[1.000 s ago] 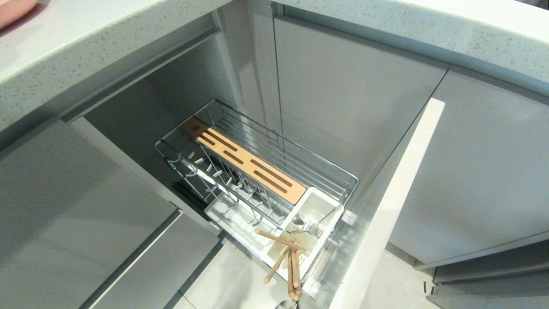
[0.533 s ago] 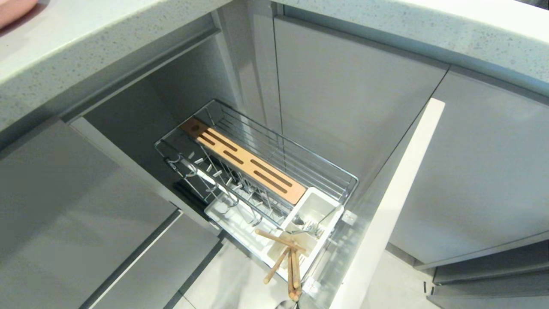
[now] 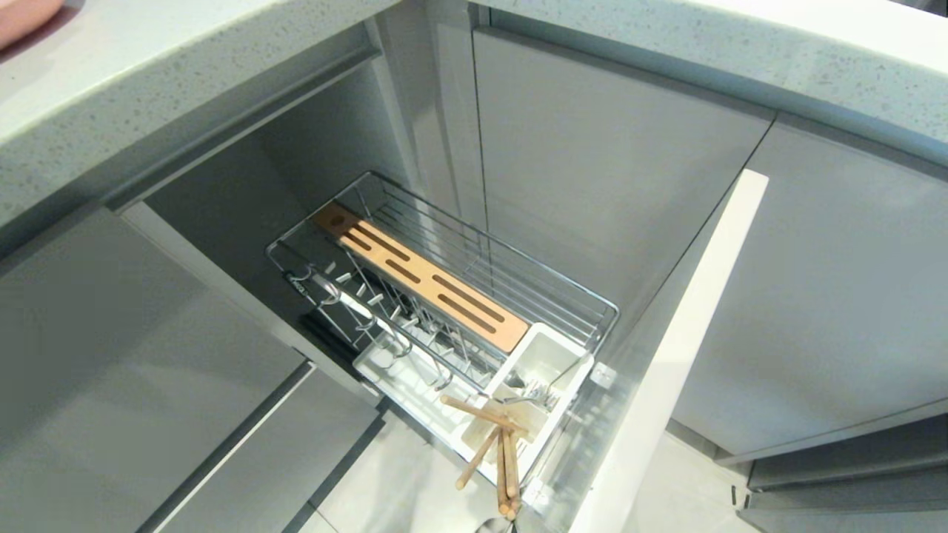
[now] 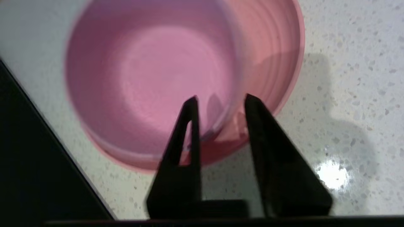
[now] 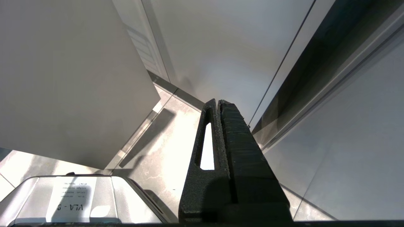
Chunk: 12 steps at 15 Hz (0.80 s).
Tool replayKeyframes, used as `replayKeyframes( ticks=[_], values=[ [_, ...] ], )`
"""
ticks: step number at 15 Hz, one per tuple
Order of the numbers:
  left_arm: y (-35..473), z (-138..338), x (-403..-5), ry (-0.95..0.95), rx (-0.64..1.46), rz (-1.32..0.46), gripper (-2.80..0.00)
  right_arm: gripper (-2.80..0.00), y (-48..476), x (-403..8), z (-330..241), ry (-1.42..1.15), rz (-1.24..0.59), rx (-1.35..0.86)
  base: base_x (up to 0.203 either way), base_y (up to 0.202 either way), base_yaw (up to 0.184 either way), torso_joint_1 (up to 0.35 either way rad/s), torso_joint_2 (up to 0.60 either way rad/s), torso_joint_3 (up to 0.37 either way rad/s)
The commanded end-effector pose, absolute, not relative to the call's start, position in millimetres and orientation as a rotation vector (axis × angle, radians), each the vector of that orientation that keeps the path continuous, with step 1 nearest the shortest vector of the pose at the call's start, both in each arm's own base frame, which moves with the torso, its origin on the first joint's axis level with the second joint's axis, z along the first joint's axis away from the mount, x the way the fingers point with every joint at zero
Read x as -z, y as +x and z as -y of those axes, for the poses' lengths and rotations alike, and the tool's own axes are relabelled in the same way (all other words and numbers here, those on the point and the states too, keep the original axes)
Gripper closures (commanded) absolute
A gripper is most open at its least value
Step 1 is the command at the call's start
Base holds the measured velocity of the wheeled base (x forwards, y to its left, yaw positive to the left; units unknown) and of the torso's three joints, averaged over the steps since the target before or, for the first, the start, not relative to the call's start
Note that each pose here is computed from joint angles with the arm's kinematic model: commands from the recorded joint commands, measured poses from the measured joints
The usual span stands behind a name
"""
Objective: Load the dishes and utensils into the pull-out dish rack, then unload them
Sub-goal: Take the bowl out of the cupboard, then take the fork out of the cupboard
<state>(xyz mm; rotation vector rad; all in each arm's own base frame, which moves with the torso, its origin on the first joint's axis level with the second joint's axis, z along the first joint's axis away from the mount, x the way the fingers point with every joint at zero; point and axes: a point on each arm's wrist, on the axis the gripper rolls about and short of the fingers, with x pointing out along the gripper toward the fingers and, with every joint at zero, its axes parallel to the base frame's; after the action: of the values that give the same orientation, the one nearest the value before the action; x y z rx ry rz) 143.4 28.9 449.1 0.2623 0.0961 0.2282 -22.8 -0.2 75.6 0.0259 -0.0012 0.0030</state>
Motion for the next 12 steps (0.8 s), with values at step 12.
replayKeyframes(
  ticks=[12],
  values=[
    [75.9, -15.1, -479.3, 0.274, -0.258, 0.188, -2.8, 0.0, -22.7, -75.3, 0.2, 0.026, 0.0, -0.003, 0.0, 0.0, 0.0, 0.0, 0.0, 0.0]
  ],
)
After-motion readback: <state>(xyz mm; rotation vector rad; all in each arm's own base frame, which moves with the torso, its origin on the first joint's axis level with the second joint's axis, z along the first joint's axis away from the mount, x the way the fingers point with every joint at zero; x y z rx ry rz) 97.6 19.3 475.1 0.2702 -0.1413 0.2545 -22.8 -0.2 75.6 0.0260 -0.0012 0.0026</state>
